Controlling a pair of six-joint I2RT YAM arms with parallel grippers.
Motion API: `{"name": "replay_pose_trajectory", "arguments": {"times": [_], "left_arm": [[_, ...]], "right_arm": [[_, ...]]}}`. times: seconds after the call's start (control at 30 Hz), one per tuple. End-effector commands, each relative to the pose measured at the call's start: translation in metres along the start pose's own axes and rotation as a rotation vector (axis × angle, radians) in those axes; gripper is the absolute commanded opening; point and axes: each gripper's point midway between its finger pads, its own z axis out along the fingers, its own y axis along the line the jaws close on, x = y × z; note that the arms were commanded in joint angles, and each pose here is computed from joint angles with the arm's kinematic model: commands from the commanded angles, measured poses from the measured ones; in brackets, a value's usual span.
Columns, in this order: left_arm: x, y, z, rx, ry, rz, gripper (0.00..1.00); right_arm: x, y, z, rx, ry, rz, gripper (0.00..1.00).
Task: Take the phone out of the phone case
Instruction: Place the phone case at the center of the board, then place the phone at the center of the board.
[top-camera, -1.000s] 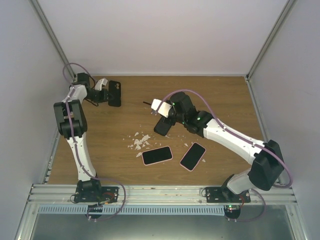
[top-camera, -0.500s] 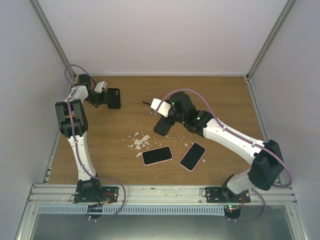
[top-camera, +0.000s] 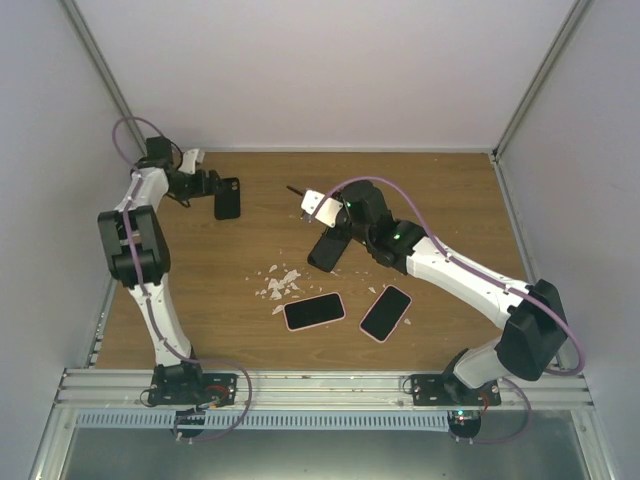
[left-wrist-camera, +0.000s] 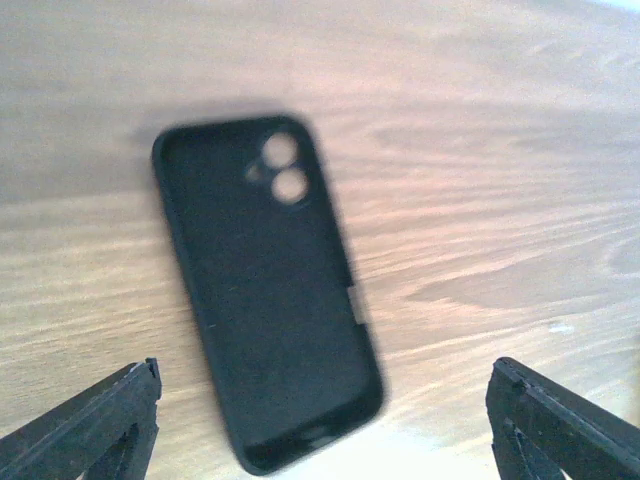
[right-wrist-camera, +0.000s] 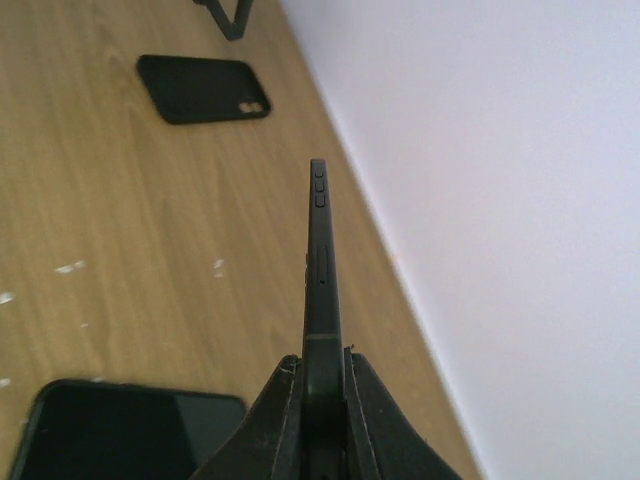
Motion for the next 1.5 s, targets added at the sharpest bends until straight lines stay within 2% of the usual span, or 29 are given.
{"name": "replay_pose_trajectory", "arguments": {"times": [0.0,0.3,0.7,0.83,1.0,1.17,1.47], "left_arm": [[-0.051,-0.054,-0.072,0.086,-0.216,0.075,0.91],[-0.057,-0.129,-0.163,0.255,-0.404,0.056,0.95],[-0.049,-0.223,-0.263,0.610,-0.537,0.097,0.94],[-0.044,-0.243,-0.293,0.671,-0.570,0.090,0.94],[-0.034,-0.259,-0.307,0.720,-0.564,0.035,0.92],[-0.031,-0.291,-0.320,0.778,-0.579,0.044,0.91],[-0.009,-0.352,-0.299,0.903,-0.464,0.068,0.89]], "right_arm": [[-0.044,-0.069,-0.025,0.269,-0.124,-0.058,0.01],[-0.058,-0.121,-0.076,0.528,-0.184,-0.219,0.01],[-0.078,-0.151,-0.121,0.825,-0.286,-0.294,0.01],[-0.086,-0.155,-0.128,0.920,-0.296,-0.346,0.01],[-0.095,-0.153,-0.130,0.981,-0.286,-0.413,0.00],[-0.107,-0.139,-0.132,1.020,-0.291,-0.486,0.00],[-0.123,-0.113,-0.136,1.082,-0.279,-0.609,0.00]]}}
